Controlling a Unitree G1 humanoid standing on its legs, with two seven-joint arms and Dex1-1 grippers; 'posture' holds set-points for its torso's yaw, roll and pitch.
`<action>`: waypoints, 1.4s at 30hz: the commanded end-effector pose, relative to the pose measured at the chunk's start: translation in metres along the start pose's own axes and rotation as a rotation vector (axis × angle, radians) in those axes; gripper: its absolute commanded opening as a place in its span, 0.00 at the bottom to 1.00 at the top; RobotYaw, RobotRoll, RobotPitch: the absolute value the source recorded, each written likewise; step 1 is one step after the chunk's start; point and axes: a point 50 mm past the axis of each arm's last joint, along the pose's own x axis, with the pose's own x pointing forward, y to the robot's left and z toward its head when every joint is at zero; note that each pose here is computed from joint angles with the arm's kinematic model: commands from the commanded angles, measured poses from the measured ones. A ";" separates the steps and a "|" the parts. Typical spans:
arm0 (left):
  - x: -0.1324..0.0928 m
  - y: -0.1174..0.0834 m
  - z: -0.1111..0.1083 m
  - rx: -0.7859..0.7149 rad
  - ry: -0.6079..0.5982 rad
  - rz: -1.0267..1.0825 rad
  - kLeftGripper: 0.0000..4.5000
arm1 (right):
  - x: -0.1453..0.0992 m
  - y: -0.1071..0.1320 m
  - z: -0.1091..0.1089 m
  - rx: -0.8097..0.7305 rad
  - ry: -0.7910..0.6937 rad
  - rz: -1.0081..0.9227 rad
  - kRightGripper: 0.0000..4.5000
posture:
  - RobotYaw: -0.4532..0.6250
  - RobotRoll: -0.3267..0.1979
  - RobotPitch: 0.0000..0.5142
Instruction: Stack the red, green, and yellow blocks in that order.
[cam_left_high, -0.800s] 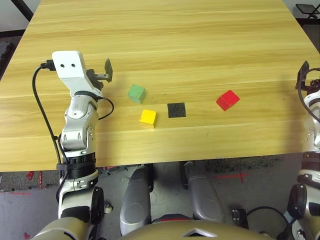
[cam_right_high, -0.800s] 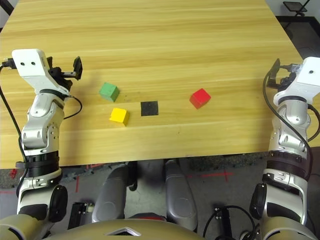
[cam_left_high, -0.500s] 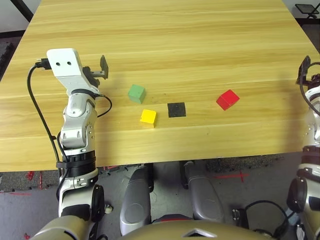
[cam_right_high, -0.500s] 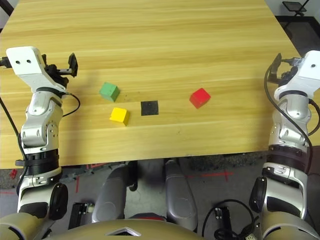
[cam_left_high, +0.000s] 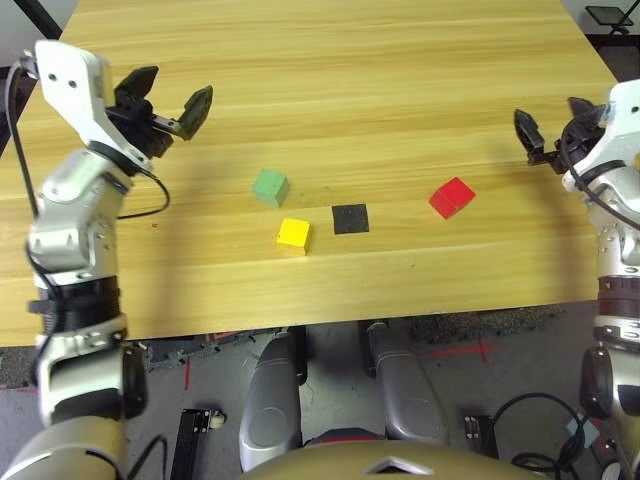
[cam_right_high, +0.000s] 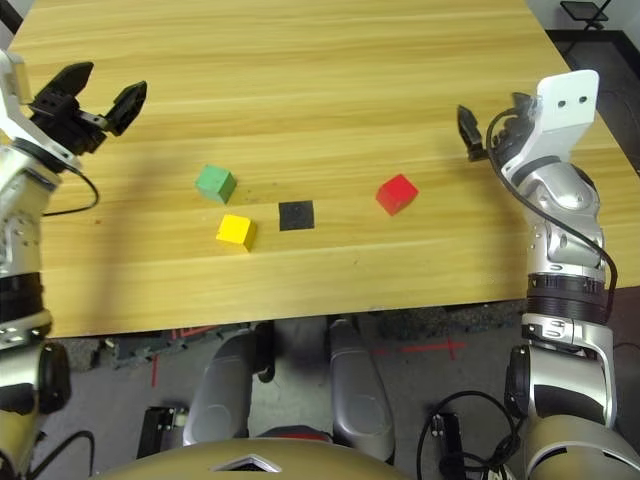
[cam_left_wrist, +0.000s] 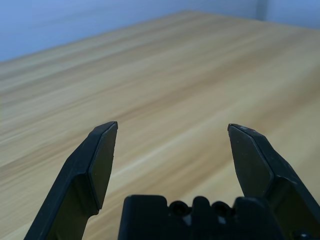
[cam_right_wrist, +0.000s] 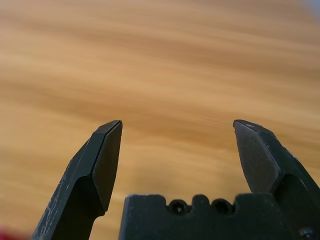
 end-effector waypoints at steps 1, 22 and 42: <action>0.002 -0.012 -0.008 -0.001 0.094 -0.263 1.00 | 0.000 0.011 0.003 -0.045 0.155 0.136 1.00 | 0.63 0.59 0.48; 0.036 -0.009 -0.043 0.067 0.191 -0.565 1.00 | -0.031 0.070 0.028 0.025 0.502 0.557 1.00 | 0.56 0.49 0.39; 0.041 -0.021 -0.036 0.057 0.151 -0.609 1.00 | -0.015 0.065 -0.020 -0.171 0.441 0.492 1.00 | 0.59 0.55 0.42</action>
